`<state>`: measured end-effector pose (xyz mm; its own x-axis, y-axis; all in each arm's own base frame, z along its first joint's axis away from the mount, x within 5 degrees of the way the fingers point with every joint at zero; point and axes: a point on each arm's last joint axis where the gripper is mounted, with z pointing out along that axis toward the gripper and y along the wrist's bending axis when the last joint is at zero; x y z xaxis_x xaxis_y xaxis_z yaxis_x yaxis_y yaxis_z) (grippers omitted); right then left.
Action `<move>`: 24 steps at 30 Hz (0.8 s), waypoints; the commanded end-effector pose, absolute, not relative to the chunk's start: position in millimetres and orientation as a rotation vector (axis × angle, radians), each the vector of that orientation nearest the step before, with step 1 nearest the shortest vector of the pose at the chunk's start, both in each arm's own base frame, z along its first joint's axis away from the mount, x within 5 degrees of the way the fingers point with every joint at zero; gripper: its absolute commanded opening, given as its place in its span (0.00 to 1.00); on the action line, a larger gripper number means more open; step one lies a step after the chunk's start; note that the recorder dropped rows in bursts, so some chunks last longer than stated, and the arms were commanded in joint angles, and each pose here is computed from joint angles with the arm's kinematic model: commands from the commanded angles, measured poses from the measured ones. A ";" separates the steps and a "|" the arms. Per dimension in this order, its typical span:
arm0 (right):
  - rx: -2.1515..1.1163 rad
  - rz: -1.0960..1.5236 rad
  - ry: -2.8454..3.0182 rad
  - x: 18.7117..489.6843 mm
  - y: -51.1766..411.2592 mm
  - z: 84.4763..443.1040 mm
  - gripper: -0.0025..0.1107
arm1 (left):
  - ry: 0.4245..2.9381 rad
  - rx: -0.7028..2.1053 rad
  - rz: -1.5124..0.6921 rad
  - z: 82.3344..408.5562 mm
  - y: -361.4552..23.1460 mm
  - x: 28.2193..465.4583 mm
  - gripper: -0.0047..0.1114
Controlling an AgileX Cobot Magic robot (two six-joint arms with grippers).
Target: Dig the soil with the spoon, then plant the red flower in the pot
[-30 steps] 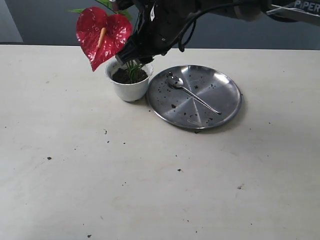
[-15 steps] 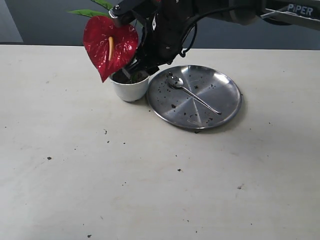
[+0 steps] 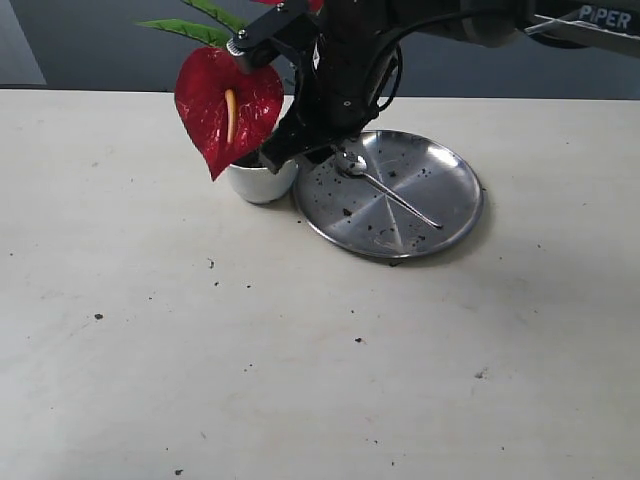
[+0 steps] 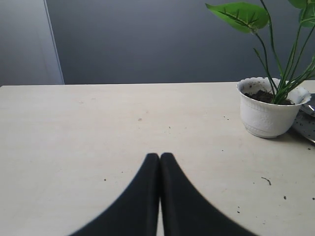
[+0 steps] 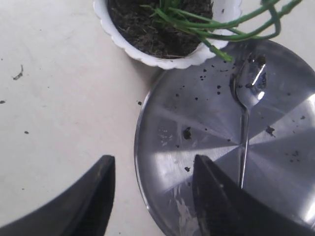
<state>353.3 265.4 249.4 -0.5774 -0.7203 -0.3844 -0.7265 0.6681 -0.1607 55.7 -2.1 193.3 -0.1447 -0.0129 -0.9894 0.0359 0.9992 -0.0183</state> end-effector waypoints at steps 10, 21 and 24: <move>-1.109 0.025 2.414 347.5 258.7 276.9 0.44 | 1.716 0.017 -0.052 192.2 -2.5 55.5 0.05; -1.055 0.046 2.393 334.7 248.7 307.7 0.38 | 1.716 0.017 -0.052 192.2 -2.5 55.5 0.05; -1.041 0.078 2.388 322.2 241.1 320.2 0.18 | 1.716 0.017 -0.052 192.2 -2.5 55.5 0.05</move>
<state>332.5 249.3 306.9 -0.5609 -0.6794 -0.4731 -0.7014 0.6936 -0.1644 55.7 -2.1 193.3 -0.1447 -0.0129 -0.9894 0.0359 0.9992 -0.0183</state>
